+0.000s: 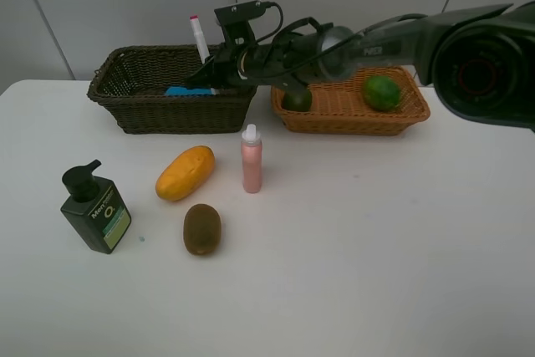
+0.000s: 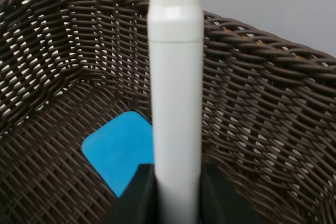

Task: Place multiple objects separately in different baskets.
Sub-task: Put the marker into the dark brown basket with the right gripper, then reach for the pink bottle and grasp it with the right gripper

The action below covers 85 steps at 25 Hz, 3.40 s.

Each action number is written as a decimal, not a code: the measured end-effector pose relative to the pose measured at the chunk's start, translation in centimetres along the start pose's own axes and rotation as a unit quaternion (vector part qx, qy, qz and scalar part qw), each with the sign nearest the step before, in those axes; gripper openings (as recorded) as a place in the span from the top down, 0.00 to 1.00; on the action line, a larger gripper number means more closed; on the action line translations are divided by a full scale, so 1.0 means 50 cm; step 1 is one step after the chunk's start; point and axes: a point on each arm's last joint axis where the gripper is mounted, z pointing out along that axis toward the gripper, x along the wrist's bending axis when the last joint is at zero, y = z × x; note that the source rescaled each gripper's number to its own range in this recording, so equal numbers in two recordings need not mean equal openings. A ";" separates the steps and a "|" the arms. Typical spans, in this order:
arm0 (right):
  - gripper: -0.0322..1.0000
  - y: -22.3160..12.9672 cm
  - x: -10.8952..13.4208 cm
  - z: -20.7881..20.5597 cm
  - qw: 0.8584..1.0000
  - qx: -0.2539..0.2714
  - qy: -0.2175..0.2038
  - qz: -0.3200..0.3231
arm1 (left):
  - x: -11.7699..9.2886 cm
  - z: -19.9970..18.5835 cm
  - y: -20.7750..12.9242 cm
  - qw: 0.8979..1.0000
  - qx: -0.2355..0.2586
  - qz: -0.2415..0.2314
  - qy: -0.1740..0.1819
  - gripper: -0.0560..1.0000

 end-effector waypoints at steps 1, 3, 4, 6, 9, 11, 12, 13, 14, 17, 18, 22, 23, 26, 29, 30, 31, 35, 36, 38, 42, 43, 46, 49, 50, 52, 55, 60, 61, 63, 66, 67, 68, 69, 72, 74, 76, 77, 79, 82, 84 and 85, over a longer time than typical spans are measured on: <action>0.96 0.000 0.000 0.000 1.000 0.000 0.000 0.000 | 0.000 0.000 0.000 1.000 0.000 0.000 0.000 0.00; 0.96 0.000 0.000 0.000 1.000 0.000 0.000 0.000 | 0.000 0.000 0.000 1.000 0.000 0.000 0.000 0.00; 0.96 0.000 0.000 0.000 1.000 0.000 0.000 0.000 | 0.000 0.000 0.000 1.000 0.000 0.000 0.000 0.00; 0.96 0.000 0.000 0.000 1.000 0.000 0.000 0.000 | 0.000 0.000 0.000 1.000 0.000 0.000 0.000 0.00; 0.96 0.000 0.000 0.000 1.000 0.001 -0.001 0.000 | 0.000 0.000 0.000 1.000 0.000 0.000 0.000 0.00; 0.92 0.000 0.000 0.000 1.000 0.001 -0.001 0.000 | 0.000 0.000 0.000 1.000 0.000 0.000 0.000 0.00; 0.87 0.000 0.000 0.000 1.000 0.001 -0.001 0.001 | 0.000 0.000 0.000 1.000 0.000 0.000 0.000 0.00; 0.75 0.000 0.000 0.000 1.000 0.001 -0.001 0.001 | 0.000 0.000 0.000 1.000 0.000 0.000 0.000 0.00; 0.60 0.001 0.000 0.000 1.000 0.000 -0.001 0.001 | 0.000 0.000 0.000 1.000 0.000 0.000 0.000 0.00; 0.21 0.003 0.000 -0.002 1.000 -0.002 0.001 0.001 | 0.000 0.000 0.000 1.000 0.000 0.000 0.000 0.00; 0.15 0.006 0.000 -0.003 1.000 -0.004 0.001 0.001 | 0.000 0.000 0.000 1.000 0.000 0.000 0.000 0.00; 0.07 0.010 0.000 -0.005 1.000 -0.007 0.001 0.004 | 0.000 0.000 0.000 1.000 0.000 0.000 0.000 0.00; 0.06 0.011 0.000 -0.006 1.000 -0.007 0.001 0.004 | 0.000 0.000 0.000 1.000 0.000 0.000 0.000 0.00; 0.06 0.024 0.000 -0.013 1.000 -0.014 0.000 0.005 | 0.000 0.000 0.000 1.000 0.000 0.000 0.000 0.00; 0.06 0.047 0.000 -0.026 1.000 -0.026 0.000 0.005 | 0.000 0.000 0.000 1.000 0.000 0.000 0.000 0.00; 0.06 0.056 -0.001 -0.031 1.000 -0.028 -0.003 0.006 | 0.000 0.000 0.000 1.000 0.000 0.000 0.000 0.00; 0.06 0.064 -0.003 -0.037 1.000 -0.029 -0.007 0.006 | 0.000 0.000 0.000 1.000 0.000 0.000 0.000 0.00; 0.06 0.113 -0.013 -0.077 0.999 -0.025 -0.039 0.006 | 0.000 0.000 0.000 1.000 0.000 0.000 0.000 0.00; 0.06 0.129 -0.013 -0.091 0.998 -0.023 -0.049 0.006 | 0.000 0.000 0.000 1.000 0.000 0.000 0.000 0.00; 0.06 0.162 -0.016 -0.125 0.997 -0.016 -0.075 0.008 | 0.000 0.000 0.000 1.000 0.000 0.000 0.000 0.00; 0.06 0.218 -0.020 -0.200 0.991 0.007 -0.121 0.052 | 0.000 0.000 0.000 1.000 0.000 0.000 0.000 0.00; 0.06 0.227 -0.023 -0.217 0.989 0.016 -0.129 0.067 | 0.000 0.000 0.000 1.000 0.000 0.000 0.000 0.00; 0.06 0.237 -0.027 -0.262 0.979 0.067 -0.152 0.119 | 0.000 0.000 0.000 1.000 0.000 0.000 0.000 0.00; 0.06 0.240 -0.027 -0.302 0.965 0.116 -0.167 0.164 | 0.000 0.000 0.000 1.000 0.000 0.000 0.000 0.00; 0.06 0.241 -0.027 -0.315 0.961 0.131 -0.171 0.174 | 0.000 0.000 0.000 1.000 0.000 0.000 0.000 0.00; 0.07 0.237 -0.023 -0.338 0.948 0.171 -0.176 0.202 | 0.000 0.000 0.000 1.000 0.000 0.000 0.000 0.00; 0.10 0.223 -0.016 -0.363 0.926 0.234 -0.181 0.234 | 0.000 0.000 0.000 1.000 0.000 0.000 0.000 0.00; 0.14 0.195 0.006 -0.384 0.887 0.331 -0.177 0.269 | 0.000 0.000 0.000 1.000 0.000 0.000 0.000 0.00; 0.14 0.194 0.014 -0.385 0.886 0.337 -0.175 0.266 | 0.000 0.000 0.000 1.000 0.000 0.000 0.000 0.00; 0.15 0.193 0.033 -0.386 0.886 0.344 -0.167 0.261 | 0.000 0.000 0.000 1.000 0.000 0.000 0.000 0.00; 0.15 0.192 0.064 -0.386 0.889 0.350 -0.154 0.251 | 0.000 0.000 0.000 1.000 0.000 0.000 0.000 0.00; 0.15 0.190 0.073 -0.383 0.889 0.352 -0.152 0.251 | 0.000 0.000 0.000 1.000 0.000 0.000 0.000 0.00; 0.15 0.186 0.082 -0.378 0.888 0.356 -0.151 0.249 | 0.000 0.000 0.000 1.000 0.000 0.000 0.000 0.00; 0.15 0.179 0.090 -0.371 0.886 0.362 -0.149 0.247 | 0.000 0.000 0.000 1.000 0.000 0.000 0.000 0.00; 0.15 0.150 0.108 -0.342 0.877 0.385 -0.144 0.246 | 0.000 0.000 0.000 1.000 0.000 0.000 0.000 0.00; 0.15 0.127 0.116 -0.319 0.870 0.402 -0.144 0.247 | 0.000 0.000 0.000 1.000 0.000 0.000 0.001 0.00; 0.15 0.102 0.121 -0.296 0.861 0.420 -0.146 0.246 | 0.000 0.000 0.000 1.000 0.000 0.000 0.001 0.00; 0.15 0.090 0.122 -0.286 0.857 0.427 -0.148 0.245 | 0.000 0.000 0.000 1.000 0.000 0.000 0.001 0.00; 0.15 0.069 0.124 -0.269 0.851 0.440 -0.151 0.244 | 0.000 0.000 0.000 1.000 0.000 0.000 0.001 0.00; 0.15 0.044 0.125 -0.250 0.842 0.454 -0.157 0.244 | 0.000 0.000 0.000 1.000 0.000 0.000 0.001 0.00; 0.15 0.032 0.125 -0.241 0.838 0.460 -0.162 0.245 | 0.000 0.000 0.000 1.000 0.000 0.000 0.001 0.00; 0.15 0.027 0.125 -0.237 0.836 0.463 -0.163 0.246 | 0.000 0.000 0.000 1.000 0.000 0.000 0.001 0.00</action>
